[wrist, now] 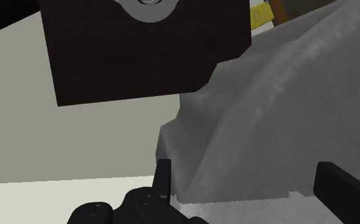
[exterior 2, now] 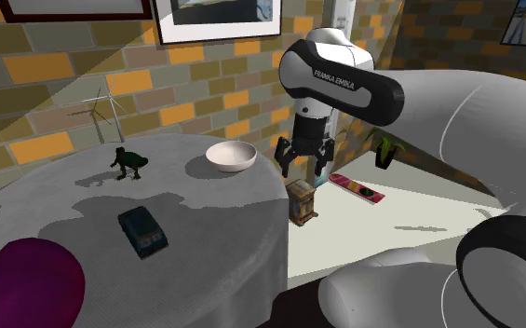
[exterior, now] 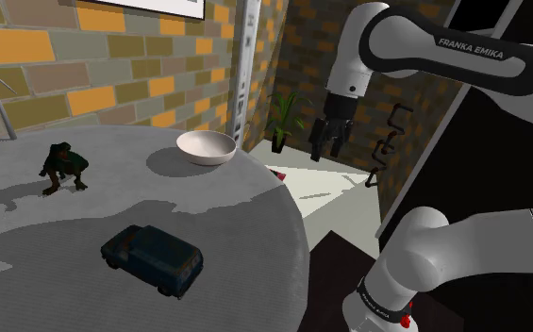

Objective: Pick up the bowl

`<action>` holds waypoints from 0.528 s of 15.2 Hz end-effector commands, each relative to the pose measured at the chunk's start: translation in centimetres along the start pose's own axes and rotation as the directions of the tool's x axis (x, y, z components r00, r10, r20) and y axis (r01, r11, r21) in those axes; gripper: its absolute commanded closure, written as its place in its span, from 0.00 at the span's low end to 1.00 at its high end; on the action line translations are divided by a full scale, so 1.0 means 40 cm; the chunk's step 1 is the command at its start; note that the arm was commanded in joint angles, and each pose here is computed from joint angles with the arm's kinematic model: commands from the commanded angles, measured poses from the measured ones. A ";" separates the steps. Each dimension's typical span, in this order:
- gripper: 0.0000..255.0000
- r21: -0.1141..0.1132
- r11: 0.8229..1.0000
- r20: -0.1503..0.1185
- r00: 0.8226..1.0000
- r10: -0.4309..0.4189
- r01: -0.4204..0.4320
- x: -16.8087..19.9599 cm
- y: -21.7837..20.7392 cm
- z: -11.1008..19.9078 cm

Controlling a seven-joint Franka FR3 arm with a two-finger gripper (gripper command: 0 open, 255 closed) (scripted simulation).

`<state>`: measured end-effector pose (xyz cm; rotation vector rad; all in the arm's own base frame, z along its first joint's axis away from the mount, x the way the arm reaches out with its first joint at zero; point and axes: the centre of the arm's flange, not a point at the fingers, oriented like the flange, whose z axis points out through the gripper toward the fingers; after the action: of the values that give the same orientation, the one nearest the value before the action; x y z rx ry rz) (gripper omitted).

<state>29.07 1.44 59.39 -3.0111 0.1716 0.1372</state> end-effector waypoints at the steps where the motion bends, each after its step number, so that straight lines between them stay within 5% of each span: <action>1: 0.00 0.000 1.000 0.000 1.000 0.000 0.000 0.000 0.000 0.000; 8: 0.00 0.020 1.000 0.011 1.000 -0.020 0.019 0.234 -0.012 0.022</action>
<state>36.72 1.27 57.94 -2.9940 0.1453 0.1484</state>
